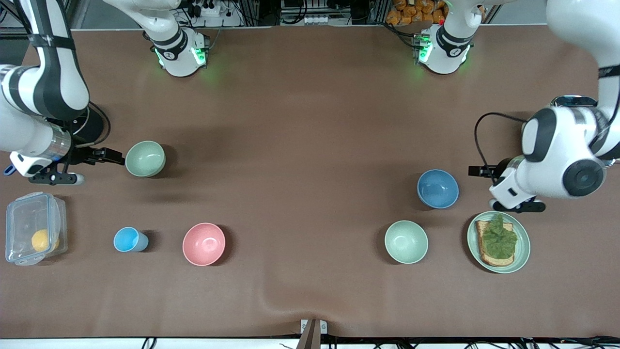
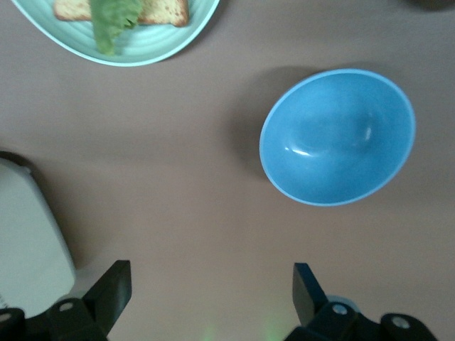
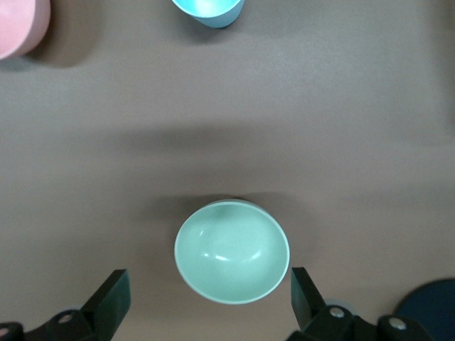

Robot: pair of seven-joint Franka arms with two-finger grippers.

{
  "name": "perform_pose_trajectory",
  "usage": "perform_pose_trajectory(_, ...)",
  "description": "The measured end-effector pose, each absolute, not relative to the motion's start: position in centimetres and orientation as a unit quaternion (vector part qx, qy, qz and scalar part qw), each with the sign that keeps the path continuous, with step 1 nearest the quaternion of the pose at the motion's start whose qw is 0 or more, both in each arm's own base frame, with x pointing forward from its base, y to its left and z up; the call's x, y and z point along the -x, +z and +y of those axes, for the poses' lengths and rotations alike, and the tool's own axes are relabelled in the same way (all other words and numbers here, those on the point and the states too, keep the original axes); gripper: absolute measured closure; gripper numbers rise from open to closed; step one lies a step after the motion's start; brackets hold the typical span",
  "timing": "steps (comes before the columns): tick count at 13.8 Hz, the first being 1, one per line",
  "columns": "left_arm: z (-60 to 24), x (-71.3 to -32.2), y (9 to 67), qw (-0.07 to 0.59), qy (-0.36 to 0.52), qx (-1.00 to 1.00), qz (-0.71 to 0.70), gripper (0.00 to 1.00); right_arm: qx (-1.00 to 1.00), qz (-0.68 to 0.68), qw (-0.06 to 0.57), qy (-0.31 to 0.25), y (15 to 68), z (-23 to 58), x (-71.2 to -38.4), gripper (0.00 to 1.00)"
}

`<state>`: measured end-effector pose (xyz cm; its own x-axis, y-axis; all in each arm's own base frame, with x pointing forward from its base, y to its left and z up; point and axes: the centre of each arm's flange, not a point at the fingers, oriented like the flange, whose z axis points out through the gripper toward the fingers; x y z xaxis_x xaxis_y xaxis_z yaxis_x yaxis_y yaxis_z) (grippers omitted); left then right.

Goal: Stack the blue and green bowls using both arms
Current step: 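Move the right gripper to green bowl while the left gripper nears blue bowl, then close the right gripper on green bowl while the left gripper grips blue bowl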

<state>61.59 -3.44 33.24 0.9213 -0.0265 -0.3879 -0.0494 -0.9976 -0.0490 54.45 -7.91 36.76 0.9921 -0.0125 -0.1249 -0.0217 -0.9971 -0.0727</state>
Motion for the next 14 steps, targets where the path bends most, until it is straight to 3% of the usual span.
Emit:
perform_pose_trajectory(5,-3.9,-62.5,29.1,0.026,0.195,0.980,0.024,0.00,0.998,-0.008,0.033,0.050,30.1,-9.1,-52.7,0.00)
perform_pose_trajectory(13,-5.9,-63.8,21.4,0.022,0.154,0.988,0.012,0.00,0.998,-0.045,0.027,0.029,24.9,-13.4,-51.9,0.02)
perform_pose_trajectory(14,-5.8,-63.8,21.1,0.021,0.143,0.990,0.010,0.00,0.998,-0.047,0.025,0.024,24.1,-13.5,-51.8,0.10)
